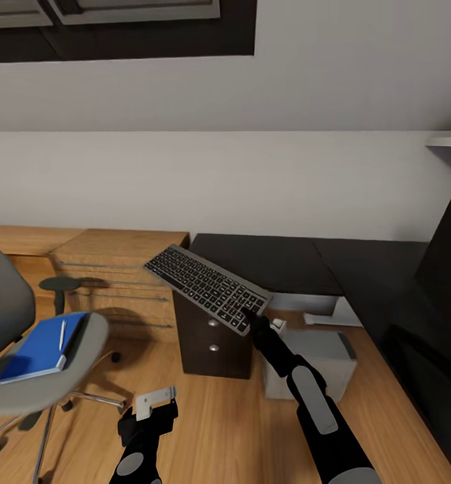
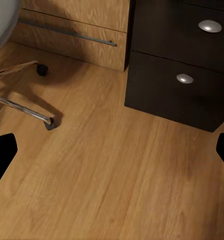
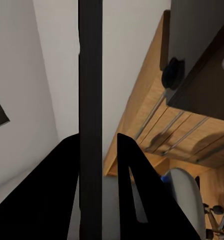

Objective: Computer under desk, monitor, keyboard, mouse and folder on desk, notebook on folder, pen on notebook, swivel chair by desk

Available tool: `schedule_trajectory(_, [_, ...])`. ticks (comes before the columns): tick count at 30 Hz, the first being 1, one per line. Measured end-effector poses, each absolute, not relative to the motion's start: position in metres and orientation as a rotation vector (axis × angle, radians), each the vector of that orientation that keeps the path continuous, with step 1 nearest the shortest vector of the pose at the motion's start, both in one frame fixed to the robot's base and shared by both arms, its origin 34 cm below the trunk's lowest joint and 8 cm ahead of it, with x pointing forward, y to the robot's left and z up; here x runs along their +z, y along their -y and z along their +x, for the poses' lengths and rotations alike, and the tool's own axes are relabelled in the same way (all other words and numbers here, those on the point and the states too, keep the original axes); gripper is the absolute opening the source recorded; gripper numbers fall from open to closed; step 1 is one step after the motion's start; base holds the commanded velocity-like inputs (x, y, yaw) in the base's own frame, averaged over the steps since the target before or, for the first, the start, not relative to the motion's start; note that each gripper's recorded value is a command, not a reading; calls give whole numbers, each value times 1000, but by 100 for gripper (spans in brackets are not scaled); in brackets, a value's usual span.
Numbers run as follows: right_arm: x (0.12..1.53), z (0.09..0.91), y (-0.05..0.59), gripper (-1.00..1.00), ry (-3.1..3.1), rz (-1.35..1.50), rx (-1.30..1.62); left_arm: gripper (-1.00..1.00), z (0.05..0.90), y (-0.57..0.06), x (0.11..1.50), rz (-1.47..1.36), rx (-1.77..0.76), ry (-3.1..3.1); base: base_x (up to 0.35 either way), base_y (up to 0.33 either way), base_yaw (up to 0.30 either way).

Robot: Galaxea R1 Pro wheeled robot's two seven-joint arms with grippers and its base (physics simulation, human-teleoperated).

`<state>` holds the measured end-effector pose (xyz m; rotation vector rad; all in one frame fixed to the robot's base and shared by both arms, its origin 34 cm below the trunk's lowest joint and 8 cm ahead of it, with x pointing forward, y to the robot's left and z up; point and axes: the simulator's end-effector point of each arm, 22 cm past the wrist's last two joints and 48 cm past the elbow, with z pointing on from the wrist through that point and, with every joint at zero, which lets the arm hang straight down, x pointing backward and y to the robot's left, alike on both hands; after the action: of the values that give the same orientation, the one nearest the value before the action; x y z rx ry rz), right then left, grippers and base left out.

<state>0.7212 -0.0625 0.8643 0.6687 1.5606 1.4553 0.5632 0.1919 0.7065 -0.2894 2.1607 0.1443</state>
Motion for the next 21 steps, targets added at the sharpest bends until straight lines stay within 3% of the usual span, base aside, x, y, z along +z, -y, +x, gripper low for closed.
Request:
schedule_trajectory(16, [862, 724, 74, -100, -1554, 671, 1423, 100, 563, -192, 706, -288, 145, -2160, 324, 0, 0])
schedule_trajectory(21, [861, 741, 113, -100, -1459, 763, 1250, 100, 563, -193, 706, -289, 147, -2161, 267, 0, 0])
